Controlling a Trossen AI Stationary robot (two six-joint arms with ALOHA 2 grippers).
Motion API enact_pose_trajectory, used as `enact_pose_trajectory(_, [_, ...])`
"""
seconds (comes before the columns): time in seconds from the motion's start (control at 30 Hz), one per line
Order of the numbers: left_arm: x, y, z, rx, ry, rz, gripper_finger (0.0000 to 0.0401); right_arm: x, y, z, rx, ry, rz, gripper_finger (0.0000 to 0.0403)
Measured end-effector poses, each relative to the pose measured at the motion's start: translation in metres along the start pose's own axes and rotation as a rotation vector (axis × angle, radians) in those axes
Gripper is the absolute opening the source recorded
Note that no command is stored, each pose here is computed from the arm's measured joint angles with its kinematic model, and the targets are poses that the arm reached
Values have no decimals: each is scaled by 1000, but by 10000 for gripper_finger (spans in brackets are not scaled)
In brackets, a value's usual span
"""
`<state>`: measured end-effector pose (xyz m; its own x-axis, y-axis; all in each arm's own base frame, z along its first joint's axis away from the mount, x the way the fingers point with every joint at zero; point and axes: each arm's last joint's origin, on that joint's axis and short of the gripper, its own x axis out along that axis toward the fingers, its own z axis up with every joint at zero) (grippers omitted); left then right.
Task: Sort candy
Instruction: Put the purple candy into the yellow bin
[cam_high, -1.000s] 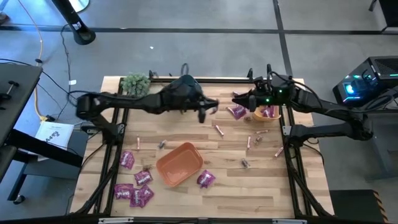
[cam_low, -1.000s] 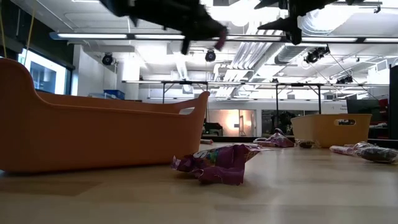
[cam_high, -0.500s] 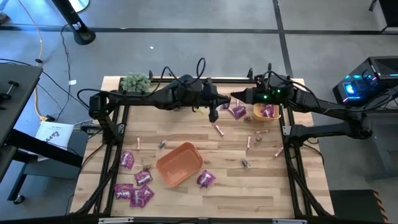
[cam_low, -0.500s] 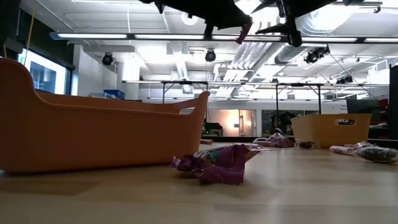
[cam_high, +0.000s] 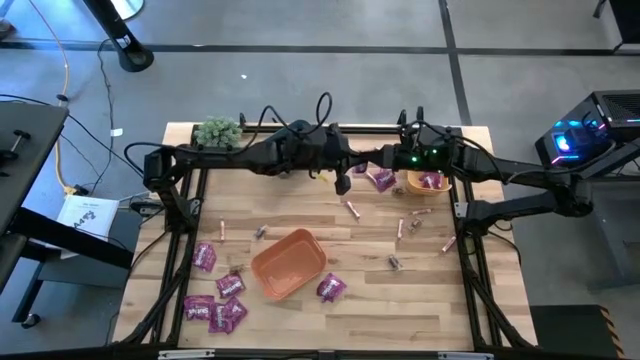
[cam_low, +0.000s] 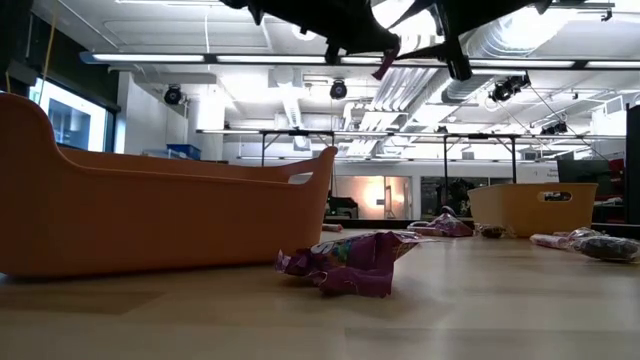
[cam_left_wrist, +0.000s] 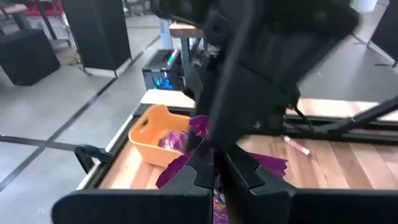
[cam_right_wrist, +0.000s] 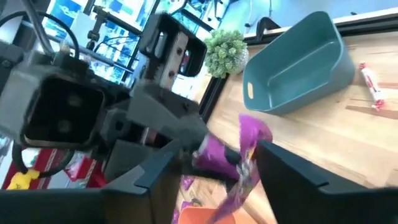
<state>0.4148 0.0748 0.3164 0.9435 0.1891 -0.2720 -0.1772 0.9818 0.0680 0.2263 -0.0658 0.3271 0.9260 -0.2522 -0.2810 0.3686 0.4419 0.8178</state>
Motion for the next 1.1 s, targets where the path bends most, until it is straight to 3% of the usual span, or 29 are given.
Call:
enact_pose_trajectory(0.3, [0, 1, -2, 2, 19, 24, 0, -1, 1, 1, -2, -6, 13, 13])
enact_pose_trajectory(0.8, [-1, 4, -1, 52, 17, 88, 0, -1, 3, 2, 5, -1, 44, 112])
enact_pose_trajectory(0.97, [-1, 5, -1, 66, 18, 113, 0, -1, 3, 1, 16, 4, 44, 117])
enact_pose_trajectory(1.1, [-1, 5, 0, 69, 7, 118, 0, -1, 2, 1, 16, 6, 25, 98])
